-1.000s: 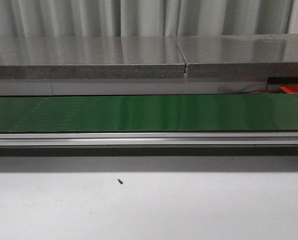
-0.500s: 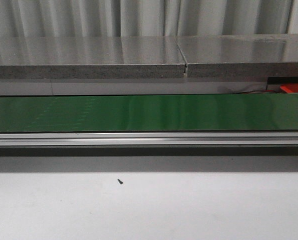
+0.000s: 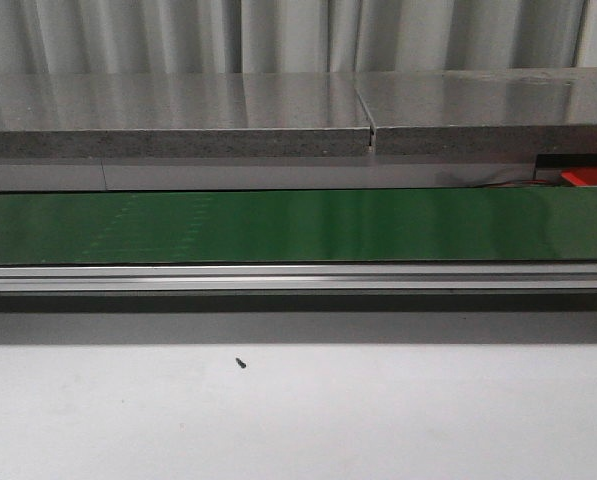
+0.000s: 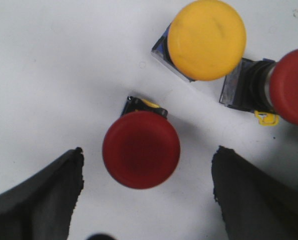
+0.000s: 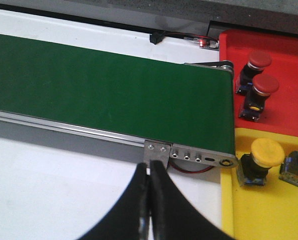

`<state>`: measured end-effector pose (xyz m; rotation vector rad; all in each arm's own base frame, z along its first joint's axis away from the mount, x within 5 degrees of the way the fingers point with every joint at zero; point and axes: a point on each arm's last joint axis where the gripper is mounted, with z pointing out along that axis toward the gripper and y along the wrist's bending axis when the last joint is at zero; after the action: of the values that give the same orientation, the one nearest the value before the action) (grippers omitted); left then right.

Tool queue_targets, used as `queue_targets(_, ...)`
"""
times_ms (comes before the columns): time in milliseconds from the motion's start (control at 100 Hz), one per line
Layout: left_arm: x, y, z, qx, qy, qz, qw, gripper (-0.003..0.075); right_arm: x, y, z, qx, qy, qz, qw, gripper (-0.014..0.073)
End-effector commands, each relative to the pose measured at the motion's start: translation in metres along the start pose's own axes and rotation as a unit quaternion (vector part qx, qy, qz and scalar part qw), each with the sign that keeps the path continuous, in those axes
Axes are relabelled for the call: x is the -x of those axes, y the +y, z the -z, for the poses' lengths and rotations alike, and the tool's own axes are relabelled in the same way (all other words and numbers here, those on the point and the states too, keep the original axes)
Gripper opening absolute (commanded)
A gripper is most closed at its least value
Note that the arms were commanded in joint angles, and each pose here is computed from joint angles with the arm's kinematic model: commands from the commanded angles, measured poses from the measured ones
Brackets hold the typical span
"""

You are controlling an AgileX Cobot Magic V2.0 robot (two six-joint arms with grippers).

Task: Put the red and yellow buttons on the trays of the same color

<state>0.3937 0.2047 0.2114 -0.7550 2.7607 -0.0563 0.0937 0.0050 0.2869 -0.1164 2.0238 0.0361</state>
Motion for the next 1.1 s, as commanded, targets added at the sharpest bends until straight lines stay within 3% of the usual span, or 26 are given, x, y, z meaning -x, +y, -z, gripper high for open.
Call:
queue_targets(0, 0.011, -0.003, 0.023, -0.007, -0.047, 0.004, 0.999, 0.0517, 0.013, -0.002, 0.004, -0.009, -0.043, -0.002, 0.999, -0.0068)
queue_targets(270, 0.017, -0.001, 0.01, -0.005, -0.061, 0.006, 0.998, 0.0494, 0.013, -0.002, 0.004, -0.009, -0.043, -0.002, 0.999, -0.0068)
queue_targets(560, 0.018, -0.001, 0.01, -0.004, -0.063, 0.005, 0.998, 0.0195, 0.013, -0.002, 0.004, -0.009, -0.043, -0.002, 0.999, -0.0068)
queue_targets(660, 0.018, -0.001, 0.01, -0.004, -0.063, 0.005, 0.998, 0.0132, 0.013, -0.002, 0.004, -0.009, -0.043, -0.002, 0.999, -0.0068)
queue_targets(850, 0.016, -0.001, 0.013, -0.004, -0.059, 0.005, 0.998, 0.0123, 0.013, -0.002, 0.004, -0.009, -0.043, -0.002, 0.999, -0.0068)
queue_targets(1090, 0.012, -0.005, 0.049, -0.005, -0.079, -0.005, 0.997, 0.0123, 0.013, -0.002, 0.004, -0.009, -0.043, -0.002, 0.999, -0.0068)
